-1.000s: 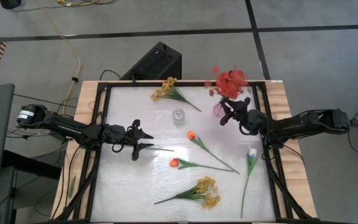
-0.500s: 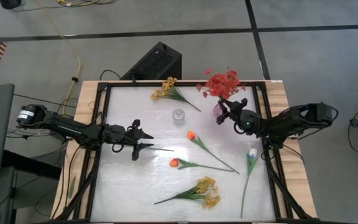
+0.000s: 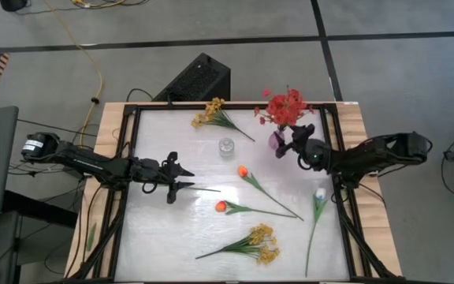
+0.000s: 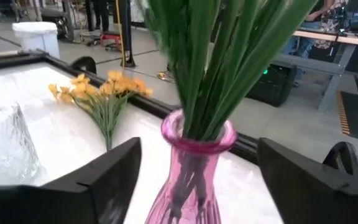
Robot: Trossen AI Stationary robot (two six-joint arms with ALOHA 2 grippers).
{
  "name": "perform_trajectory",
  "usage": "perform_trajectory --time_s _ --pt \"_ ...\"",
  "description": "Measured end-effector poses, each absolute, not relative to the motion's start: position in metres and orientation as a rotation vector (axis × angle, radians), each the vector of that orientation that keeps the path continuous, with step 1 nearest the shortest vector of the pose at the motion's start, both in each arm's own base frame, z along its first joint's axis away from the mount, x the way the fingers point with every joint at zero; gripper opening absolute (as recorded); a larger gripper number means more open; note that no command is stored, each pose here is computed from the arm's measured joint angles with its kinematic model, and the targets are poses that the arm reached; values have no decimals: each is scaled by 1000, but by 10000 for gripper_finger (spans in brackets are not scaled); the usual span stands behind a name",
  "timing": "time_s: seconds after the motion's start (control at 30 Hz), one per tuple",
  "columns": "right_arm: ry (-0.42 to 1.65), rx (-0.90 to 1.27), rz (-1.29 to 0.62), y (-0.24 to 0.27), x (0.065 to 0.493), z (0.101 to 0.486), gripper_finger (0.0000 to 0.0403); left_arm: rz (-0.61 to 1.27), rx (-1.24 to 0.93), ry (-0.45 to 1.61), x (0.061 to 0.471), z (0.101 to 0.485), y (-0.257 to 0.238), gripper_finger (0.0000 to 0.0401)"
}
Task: Sort flowers into vase by color
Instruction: Put the top orange flower into the pink flower vase
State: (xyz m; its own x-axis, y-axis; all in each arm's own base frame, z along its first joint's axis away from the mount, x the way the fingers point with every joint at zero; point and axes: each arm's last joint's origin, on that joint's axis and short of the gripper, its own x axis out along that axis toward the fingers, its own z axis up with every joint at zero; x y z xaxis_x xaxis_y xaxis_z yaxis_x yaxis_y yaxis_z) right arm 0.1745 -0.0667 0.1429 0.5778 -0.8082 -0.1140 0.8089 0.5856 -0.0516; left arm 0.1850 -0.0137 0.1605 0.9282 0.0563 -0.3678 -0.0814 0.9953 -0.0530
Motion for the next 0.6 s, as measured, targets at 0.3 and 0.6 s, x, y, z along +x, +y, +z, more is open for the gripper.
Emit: perform_trajectory --time_s 0.3,0.6 --pt "281 -18 -876 -55 174 167 368 72 -66 396 184 159 -14 143" --pt "685 221 -748 -46 167 226 365 71 -59 404 184 158 -14 143"
